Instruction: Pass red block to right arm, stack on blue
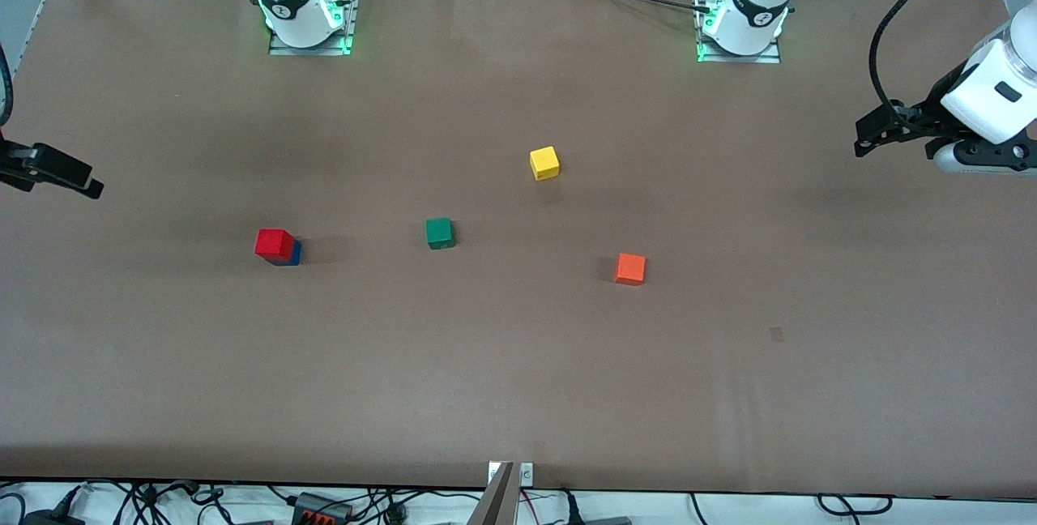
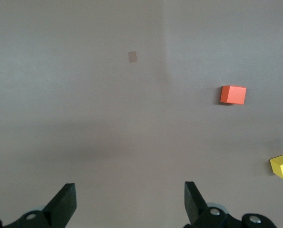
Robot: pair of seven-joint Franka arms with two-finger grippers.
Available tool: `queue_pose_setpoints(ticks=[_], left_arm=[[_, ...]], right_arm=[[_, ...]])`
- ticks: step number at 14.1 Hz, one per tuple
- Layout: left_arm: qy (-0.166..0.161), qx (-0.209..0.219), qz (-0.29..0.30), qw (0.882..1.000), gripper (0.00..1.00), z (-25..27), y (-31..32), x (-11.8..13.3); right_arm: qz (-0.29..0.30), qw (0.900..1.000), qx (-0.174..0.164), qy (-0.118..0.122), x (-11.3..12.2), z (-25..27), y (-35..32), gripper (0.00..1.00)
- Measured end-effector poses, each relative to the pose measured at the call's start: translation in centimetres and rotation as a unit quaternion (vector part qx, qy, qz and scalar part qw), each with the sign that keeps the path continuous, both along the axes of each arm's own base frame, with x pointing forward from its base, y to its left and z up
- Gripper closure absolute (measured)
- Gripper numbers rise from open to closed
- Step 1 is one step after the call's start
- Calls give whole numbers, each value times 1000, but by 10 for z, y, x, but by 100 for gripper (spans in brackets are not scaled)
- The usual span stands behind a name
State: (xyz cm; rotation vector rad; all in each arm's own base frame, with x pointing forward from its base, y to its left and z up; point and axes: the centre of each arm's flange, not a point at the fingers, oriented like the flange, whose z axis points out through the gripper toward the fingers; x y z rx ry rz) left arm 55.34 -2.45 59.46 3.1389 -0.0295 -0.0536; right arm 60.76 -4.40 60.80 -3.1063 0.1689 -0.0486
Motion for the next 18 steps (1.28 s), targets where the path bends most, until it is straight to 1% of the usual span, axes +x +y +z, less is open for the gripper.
queue_pose_setpoints(ticks=[3,6,10,12,18], left_arm=[[0,0,0,1000,0,0,0,0],[1,0,0,1000,0,0,0,0],[1,0,0,1000,0,0,0,0],[1,0,0,1000,0,0,0,0],[1,0,0,1000,0,0,0,0]], right_arm=[[8,1000,-12,18,-7,-3,5,0],[11,999,-14,30,-18,-12,4,0],[23,999,-12,30,-41,-16,1,0],[25,999,-11,29,-48,-14,3,0],[26,999,-11,30,-50,-16,3,0]])
